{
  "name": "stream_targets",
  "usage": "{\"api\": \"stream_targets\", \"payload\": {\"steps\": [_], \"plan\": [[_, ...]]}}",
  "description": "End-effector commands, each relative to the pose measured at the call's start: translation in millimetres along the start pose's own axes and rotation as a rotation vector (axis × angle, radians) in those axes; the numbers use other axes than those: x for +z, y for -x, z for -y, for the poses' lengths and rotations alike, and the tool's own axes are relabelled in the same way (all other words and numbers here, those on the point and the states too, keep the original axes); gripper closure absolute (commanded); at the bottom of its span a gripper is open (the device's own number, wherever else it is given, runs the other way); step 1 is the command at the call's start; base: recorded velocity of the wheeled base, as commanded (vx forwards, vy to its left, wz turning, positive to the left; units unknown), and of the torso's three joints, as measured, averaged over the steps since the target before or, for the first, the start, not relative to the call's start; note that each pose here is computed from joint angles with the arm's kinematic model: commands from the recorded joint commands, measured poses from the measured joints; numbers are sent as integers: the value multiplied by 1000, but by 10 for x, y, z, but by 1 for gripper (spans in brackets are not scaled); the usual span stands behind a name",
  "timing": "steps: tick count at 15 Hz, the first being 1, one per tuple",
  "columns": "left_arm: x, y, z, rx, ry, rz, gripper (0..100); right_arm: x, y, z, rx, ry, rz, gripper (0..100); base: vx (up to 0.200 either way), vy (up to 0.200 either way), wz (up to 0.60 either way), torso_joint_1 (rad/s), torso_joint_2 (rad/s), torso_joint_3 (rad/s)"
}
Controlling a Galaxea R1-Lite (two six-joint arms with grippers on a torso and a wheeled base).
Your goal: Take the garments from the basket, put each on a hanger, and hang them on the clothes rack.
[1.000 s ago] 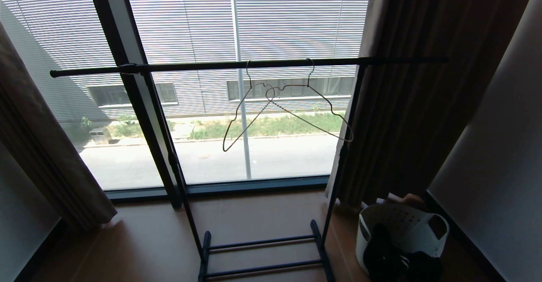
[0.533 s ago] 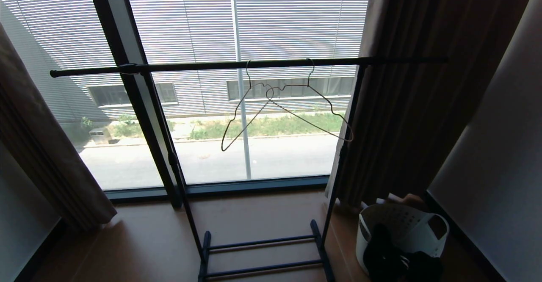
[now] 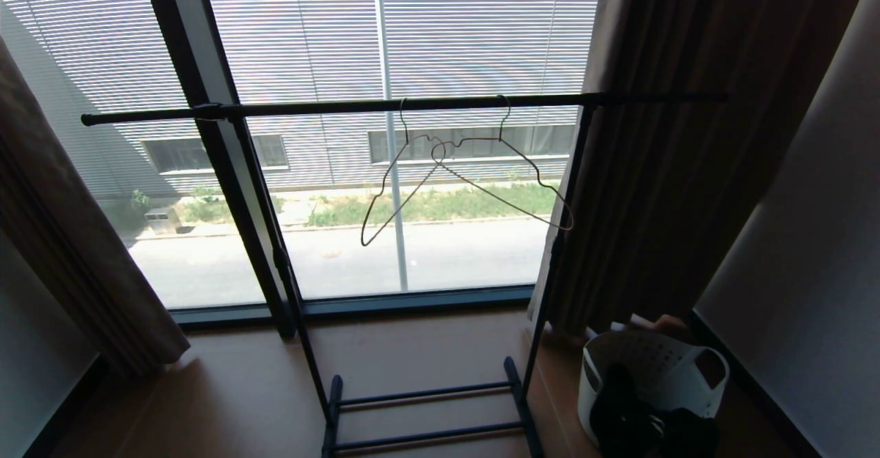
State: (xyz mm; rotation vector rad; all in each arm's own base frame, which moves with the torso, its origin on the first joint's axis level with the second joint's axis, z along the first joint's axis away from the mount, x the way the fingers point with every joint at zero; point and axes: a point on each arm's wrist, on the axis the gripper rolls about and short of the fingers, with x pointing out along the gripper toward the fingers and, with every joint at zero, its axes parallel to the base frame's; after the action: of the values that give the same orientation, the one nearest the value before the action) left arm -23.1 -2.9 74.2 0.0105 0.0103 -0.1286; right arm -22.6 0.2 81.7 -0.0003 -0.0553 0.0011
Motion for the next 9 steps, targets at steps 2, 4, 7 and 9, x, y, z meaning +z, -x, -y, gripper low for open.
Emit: {"api": "stream_targets", "payload": {"steps": [2, 4, 7, 9], "plan": [[0, -1, 0, 1, 1, -1, 0, 0, 0, 0, 0, 0, 0, 0, 0, 0, 0, 0, 0, 0], [0, -1, 0, 1, 1, -1, 0, 0, 0, 0, 0, 0, 0, 0, 0, 0, 0, -114, 276, 163], [0, -1, 0, 3, 2, -1, 0, 0, 0, 0, -1, -2, 0, 0, 0, 0, 0, -142, 370, 212], [0, -1, 0, 3, 4, -1, 0, 0, 0, 0, -1, -2, 0, 0, 0, 0, 0, -156, 408, 242]]}}
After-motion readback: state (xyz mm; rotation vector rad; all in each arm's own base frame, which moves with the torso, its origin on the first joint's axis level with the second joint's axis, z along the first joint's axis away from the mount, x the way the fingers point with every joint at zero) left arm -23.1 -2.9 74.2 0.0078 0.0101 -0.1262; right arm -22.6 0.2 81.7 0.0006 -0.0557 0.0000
